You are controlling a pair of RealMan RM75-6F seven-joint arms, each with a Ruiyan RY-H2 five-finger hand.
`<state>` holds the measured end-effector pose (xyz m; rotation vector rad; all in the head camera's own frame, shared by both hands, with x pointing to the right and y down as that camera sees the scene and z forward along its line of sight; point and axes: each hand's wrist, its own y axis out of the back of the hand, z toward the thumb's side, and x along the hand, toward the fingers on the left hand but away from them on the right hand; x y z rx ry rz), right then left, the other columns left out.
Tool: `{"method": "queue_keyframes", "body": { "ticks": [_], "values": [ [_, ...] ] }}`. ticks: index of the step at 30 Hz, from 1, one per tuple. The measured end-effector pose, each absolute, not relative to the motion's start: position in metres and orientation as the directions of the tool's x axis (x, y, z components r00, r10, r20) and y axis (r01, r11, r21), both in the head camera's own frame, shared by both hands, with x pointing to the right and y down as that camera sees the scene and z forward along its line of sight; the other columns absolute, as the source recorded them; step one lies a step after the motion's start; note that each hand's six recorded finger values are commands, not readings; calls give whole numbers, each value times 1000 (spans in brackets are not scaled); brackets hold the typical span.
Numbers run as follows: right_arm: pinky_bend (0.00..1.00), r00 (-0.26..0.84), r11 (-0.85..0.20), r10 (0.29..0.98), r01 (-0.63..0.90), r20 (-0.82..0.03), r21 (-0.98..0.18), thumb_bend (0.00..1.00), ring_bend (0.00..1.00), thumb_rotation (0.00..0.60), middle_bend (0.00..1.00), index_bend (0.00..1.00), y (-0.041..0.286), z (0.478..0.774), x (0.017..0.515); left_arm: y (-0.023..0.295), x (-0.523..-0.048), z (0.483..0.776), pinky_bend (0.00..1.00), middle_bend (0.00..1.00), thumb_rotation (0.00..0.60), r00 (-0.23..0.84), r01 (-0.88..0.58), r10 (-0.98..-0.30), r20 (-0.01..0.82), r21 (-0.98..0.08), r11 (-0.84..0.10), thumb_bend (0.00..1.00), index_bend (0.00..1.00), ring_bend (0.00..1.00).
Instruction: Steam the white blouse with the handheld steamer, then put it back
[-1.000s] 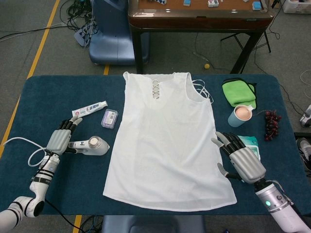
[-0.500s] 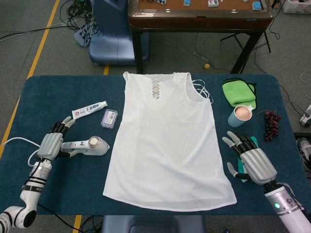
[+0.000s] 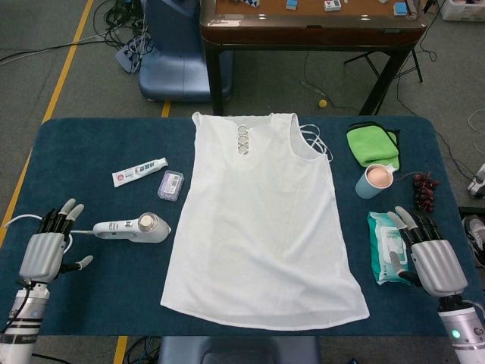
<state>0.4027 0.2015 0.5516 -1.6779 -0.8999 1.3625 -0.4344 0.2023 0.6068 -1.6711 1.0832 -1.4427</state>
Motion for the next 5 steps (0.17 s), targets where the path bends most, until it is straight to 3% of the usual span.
{"method": "queue_keyframes", "body": {
  "ticks": [5],
  "values": [
    [0,149,-438,892,44,-428,-898,491,0,600,89,0,209,548,410,220,-439,590,0,0,600,-3,-143,-914,406,-905,-402,96,47,0]
  ]
}}
